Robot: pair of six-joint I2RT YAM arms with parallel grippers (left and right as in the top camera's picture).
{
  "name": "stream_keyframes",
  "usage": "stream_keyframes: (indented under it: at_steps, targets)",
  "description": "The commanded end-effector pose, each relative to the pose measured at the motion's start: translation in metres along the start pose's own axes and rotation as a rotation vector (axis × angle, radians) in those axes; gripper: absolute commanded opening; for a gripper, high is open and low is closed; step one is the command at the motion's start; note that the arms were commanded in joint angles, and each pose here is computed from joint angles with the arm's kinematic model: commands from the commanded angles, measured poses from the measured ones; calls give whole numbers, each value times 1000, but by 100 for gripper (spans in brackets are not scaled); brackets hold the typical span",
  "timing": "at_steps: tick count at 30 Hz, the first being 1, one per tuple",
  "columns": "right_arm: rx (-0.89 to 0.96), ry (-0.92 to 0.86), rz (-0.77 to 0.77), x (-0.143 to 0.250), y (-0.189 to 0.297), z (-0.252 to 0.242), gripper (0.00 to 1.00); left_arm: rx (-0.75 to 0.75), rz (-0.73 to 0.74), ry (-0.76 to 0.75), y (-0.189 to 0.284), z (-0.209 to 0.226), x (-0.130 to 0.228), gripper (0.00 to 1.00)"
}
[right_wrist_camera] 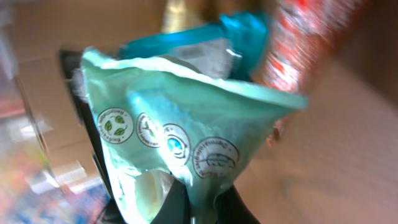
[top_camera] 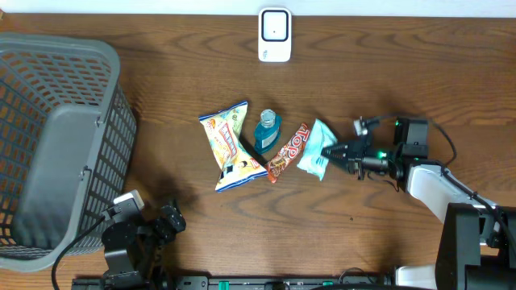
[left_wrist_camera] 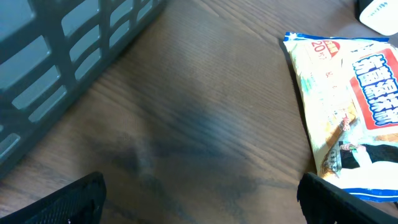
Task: Scan the item barcode
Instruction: 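Grasp the green wipes pack with the right gripper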
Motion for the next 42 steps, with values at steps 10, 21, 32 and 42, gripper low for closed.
stream_keyframes:
  at_steps: [10, 21, 32, 42]
  targets:
    - [-338, 928, 132, 7, 10, 78, 1, -4, -13, -9, 2, 0, -3, 98]
    - [-349, 1058, 112, 11, 3, 87, 1, -5, -13, -8, 2, 0, -2, 98]
    - [208, 485, -86, -8, -8, -13, 1, -4, -13, -9, 2, 0, -3, 98]
    - [495, 396, -201, -18, 4, -42, 9, -4, -13, -9, 2, 0, -3, 98]
Point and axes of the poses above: each gripper's point midway between its finger pads, its own y axis back along the fingers, its own z axis along the line the jaws close on, x = y × z, the point moved 7 cm from there along y, back along the fingers, and after that the axes turned 9 degrees about -y, right-handed, at the moved point
